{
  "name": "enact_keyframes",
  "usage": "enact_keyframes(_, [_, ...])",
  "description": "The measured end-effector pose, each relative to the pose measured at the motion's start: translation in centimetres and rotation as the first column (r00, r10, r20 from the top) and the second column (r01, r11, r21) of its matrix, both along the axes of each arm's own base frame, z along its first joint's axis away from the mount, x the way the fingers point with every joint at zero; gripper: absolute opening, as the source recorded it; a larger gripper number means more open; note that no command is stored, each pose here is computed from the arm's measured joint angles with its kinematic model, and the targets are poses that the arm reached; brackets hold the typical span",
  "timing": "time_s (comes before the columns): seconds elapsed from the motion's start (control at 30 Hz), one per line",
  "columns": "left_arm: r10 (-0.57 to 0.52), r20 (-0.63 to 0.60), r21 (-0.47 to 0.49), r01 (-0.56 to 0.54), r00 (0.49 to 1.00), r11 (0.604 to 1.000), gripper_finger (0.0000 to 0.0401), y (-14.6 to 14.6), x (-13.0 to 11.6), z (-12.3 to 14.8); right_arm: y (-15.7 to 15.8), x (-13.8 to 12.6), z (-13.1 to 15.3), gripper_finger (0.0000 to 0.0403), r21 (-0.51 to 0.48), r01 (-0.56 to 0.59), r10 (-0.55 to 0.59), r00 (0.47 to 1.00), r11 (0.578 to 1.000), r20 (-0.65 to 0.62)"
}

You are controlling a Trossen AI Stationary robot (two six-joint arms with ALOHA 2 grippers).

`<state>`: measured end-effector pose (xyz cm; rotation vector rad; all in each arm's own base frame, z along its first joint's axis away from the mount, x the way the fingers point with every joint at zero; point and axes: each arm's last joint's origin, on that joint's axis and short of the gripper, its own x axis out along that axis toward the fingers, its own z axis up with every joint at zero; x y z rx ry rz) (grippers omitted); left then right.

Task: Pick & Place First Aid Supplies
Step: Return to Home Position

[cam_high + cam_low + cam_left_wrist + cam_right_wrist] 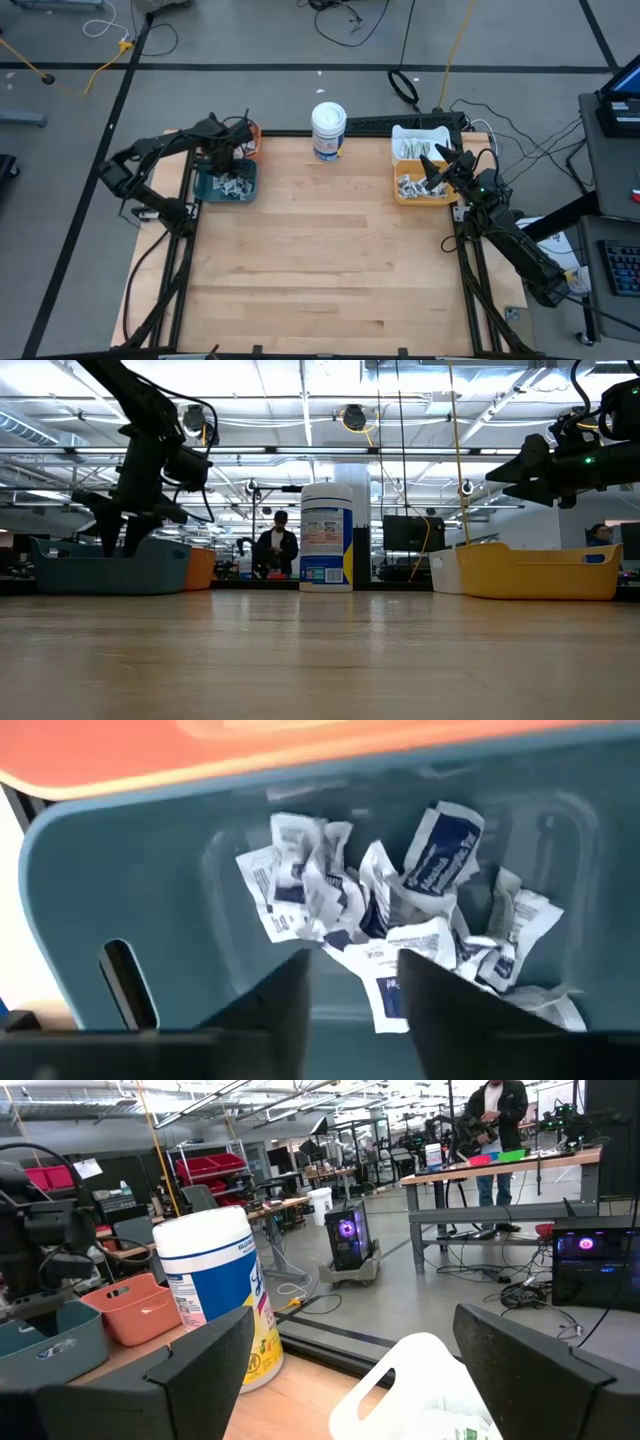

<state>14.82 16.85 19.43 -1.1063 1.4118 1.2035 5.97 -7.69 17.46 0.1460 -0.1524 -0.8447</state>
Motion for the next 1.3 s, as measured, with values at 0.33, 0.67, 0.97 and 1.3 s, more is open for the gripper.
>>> enact_keyframes(0.33, [0.04, 0.067, 0.001, -0.041, 0.997, 0.999, 0.0287, -0.5, -0.3, 1.0, 0.0, 0.0, 0.0, 0.0337, 0.001, -0.001, 0.001, 1.0, 1.0, 0.0])
enact_keyframes(0.67, [-0.047, 0.297, 0.29, -0.043, 0.954, 0.956, 0.0349, -3.3, -1.6, 6.0, 0.0, 0.0, 0.0, 0.0337, 0.0, 0.0, 0.0, 1.0, 1.0, 0.0])
enact_keyframes(0.97, [-0.468, 0.555, 0.755, -0.182, 0.687, 0.63, 0.035, -5.3, -2.9, 6.2, 0.0, 0.0, 0.0, 0.0337, 0.0, 0.0, 0.0, 1.0, 1.0, 0.0])
enact_keyframes(1.3, [-0.783, 0.378, 0.919, -0.3, 0.494, 0.255, 0.0352, -9.1, -6.4, 2.8, 0.0, 0.0, 0.0, 0.0337, 0.0, 0.0, 0.0, 1.0, 1.0, 0.0])
